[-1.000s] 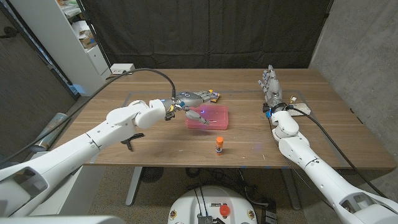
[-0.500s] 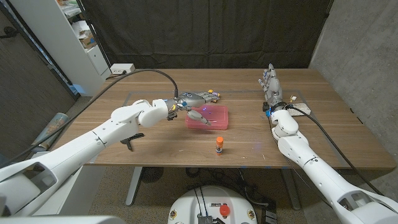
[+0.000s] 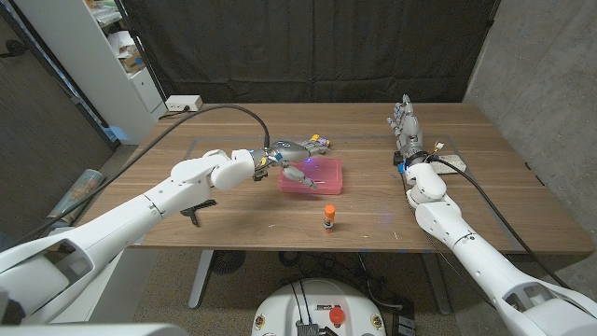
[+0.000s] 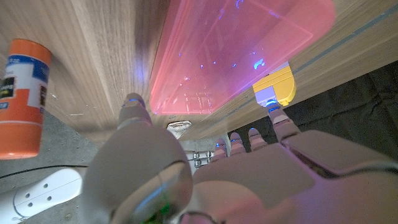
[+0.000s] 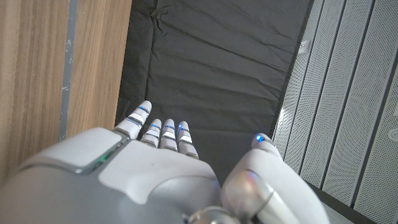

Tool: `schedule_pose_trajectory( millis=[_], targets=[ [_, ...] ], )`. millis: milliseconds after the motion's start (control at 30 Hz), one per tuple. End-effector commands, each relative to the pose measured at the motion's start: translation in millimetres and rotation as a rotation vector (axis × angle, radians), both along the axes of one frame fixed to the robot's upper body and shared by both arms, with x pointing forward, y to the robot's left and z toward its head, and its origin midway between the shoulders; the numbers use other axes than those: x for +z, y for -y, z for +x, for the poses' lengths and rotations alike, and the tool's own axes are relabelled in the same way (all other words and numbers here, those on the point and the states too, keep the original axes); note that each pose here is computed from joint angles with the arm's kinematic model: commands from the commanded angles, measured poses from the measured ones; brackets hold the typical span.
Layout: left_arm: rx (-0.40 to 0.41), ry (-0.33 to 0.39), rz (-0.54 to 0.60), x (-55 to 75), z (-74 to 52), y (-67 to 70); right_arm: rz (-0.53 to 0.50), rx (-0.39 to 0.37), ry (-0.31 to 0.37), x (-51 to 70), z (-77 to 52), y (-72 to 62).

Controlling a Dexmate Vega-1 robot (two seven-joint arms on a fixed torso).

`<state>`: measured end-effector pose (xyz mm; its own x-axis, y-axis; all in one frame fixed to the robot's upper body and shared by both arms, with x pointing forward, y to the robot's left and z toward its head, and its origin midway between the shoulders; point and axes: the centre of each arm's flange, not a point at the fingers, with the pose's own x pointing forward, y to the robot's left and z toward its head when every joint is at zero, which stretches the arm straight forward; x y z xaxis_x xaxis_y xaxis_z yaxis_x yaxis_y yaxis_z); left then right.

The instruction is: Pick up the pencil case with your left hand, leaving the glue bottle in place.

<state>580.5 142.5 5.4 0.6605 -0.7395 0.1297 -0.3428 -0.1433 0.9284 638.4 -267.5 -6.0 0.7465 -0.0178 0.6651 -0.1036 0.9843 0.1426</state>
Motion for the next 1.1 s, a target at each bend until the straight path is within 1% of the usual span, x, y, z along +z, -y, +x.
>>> schedule_pose_trajectory(
  millis=[33,267,700,1100],
  targets=[
    [-0.002,-0.011,0.004,-5.6,7.0,0.6,-0.002,-0.002,-0.007,0.4,3.1,-1.4],
    [-0.002,-0.027,0.011,-11.2,10.5,0.7,-0.004,-0.006,-0.011,-0.2,4.0,-1.6],
    [0.001,-0.039,0.005,-13.3,13.6,-0.5,-0.005,-0.01,-0.027,-4.2,5.8,0.2],
    [-0.005,-0.057,0.002,-15.1,22.8,2.6,-0.006,-0.015,-0.045,-7.3,11.9,2.1]
  ],
)
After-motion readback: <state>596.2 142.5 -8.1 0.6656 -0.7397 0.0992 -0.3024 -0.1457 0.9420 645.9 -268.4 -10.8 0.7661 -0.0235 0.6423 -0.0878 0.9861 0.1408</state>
